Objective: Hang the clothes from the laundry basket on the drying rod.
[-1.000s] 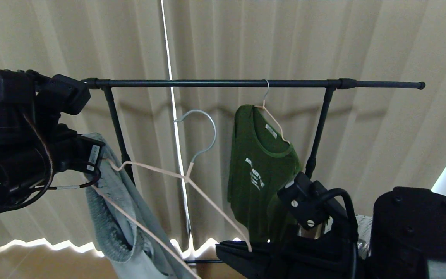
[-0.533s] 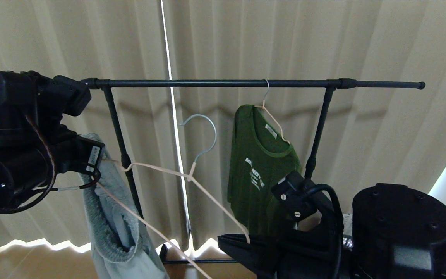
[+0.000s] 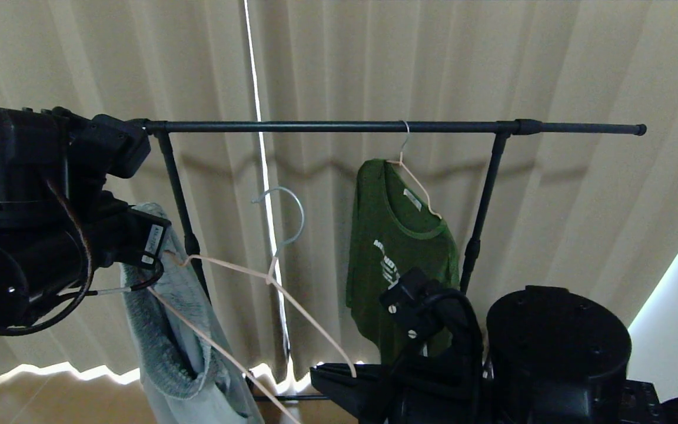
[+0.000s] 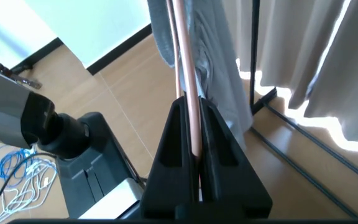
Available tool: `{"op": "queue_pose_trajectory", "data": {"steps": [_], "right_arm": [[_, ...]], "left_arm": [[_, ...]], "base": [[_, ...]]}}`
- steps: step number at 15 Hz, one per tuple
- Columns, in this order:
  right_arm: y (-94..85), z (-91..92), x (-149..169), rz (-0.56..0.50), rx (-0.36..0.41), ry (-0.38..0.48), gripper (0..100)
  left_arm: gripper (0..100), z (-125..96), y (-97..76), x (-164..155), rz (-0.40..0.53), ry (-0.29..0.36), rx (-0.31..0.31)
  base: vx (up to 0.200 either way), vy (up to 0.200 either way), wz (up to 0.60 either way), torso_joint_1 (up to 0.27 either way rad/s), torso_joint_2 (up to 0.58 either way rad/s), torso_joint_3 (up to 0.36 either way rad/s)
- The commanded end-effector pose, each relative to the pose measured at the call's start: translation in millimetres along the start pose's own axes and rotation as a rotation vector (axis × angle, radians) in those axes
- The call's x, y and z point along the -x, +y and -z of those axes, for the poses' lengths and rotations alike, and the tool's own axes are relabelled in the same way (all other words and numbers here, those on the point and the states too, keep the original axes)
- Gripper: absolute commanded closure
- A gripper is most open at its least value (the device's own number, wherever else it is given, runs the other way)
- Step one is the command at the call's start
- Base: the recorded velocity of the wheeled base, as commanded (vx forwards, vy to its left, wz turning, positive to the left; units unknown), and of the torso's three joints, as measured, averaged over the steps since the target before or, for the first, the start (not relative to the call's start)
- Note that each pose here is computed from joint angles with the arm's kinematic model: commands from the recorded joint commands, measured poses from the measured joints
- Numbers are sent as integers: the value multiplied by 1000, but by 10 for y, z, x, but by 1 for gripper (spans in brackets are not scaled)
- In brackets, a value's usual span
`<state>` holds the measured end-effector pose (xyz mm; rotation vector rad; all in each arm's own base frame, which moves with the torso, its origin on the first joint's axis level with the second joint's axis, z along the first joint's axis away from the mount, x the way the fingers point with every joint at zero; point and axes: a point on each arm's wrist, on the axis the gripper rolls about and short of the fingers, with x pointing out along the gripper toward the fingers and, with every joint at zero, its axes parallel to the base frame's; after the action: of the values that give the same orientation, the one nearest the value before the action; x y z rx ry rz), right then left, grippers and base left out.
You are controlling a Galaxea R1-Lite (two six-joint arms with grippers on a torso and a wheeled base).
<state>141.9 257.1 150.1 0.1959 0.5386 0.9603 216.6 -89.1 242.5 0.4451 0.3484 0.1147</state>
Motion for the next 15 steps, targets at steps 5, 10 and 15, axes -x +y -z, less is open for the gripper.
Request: {"op": "queue_pose_trajectory", "data": {"steps": [5,10,15], "right_arm": [[-94,121,-240,76,-39,40,100],[-206,102,-231,116,-63,36,100],[-217,122,-85,132,-63,33,100]], "left_arm": [[100,-3,37,50,-4,-10,3],[100,72,142,95,-35,0,-11],[100,160,194,203,-26,-6,-178]], "base": [[0,0,0,0,0,0],[0,0,0,0,0,0],[0,0,0,0,0,0]]}}
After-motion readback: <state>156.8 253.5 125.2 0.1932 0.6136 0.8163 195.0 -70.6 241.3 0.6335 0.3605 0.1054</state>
